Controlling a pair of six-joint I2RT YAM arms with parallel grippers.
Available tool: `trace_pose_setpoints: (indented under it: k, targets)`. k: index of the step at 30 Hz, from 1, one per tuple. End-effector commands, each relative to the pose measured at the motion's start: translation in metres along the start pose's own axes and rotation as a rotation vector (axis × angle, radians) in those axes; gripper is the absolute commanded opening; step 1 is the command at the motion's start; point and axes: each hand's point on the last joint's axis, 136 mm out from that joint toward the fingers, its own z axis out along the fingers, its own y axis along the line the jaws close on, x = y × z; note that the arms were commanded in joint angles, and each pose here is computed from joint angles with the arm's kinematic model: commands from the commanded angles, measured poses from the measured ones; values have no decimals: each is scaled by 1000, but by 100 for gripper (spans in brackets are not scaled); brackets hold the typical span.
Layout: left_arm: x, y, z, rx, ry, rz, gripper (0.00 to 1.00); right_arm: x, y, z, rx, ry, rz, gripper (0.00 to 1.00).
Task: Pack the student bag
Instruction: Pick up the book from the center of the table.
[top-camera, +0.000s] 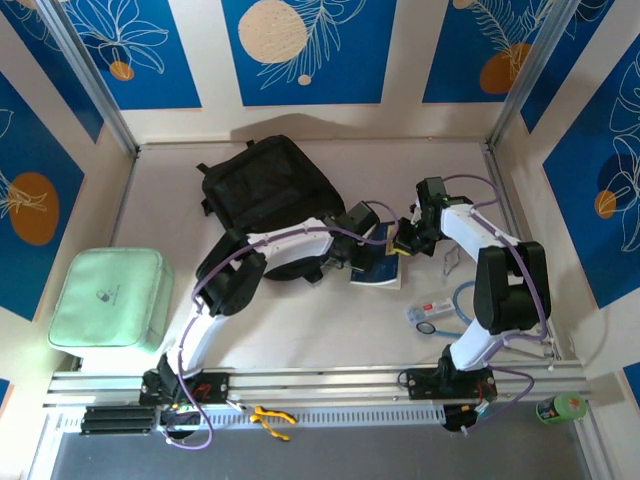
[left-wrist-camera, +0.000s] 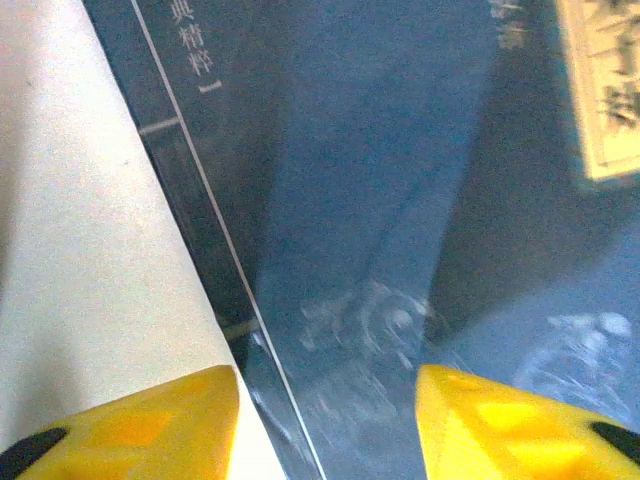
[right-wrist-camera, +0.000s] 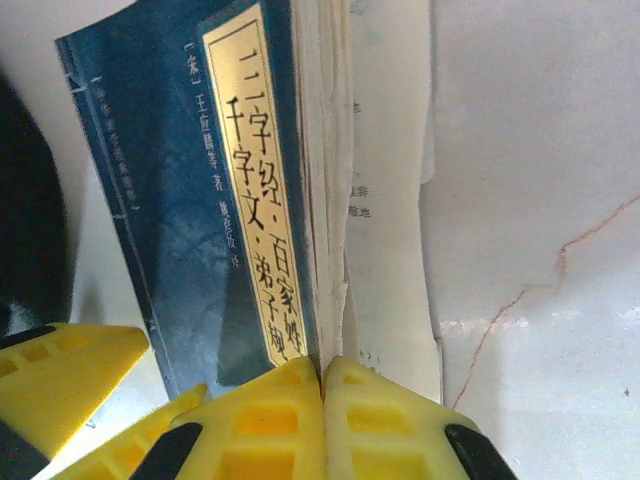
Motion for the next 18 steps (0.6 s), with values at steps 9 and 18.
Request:
trace_pose_setpoints:
  k: [9,18]
  targets:
    - [-60,16,-147,169,-289,-103,79,-20,53,-92,-382,-175,-49,0]
    - [-65,59,-186,419,-416,-322,92,-12,109,-140,-748,-153,-133,0]
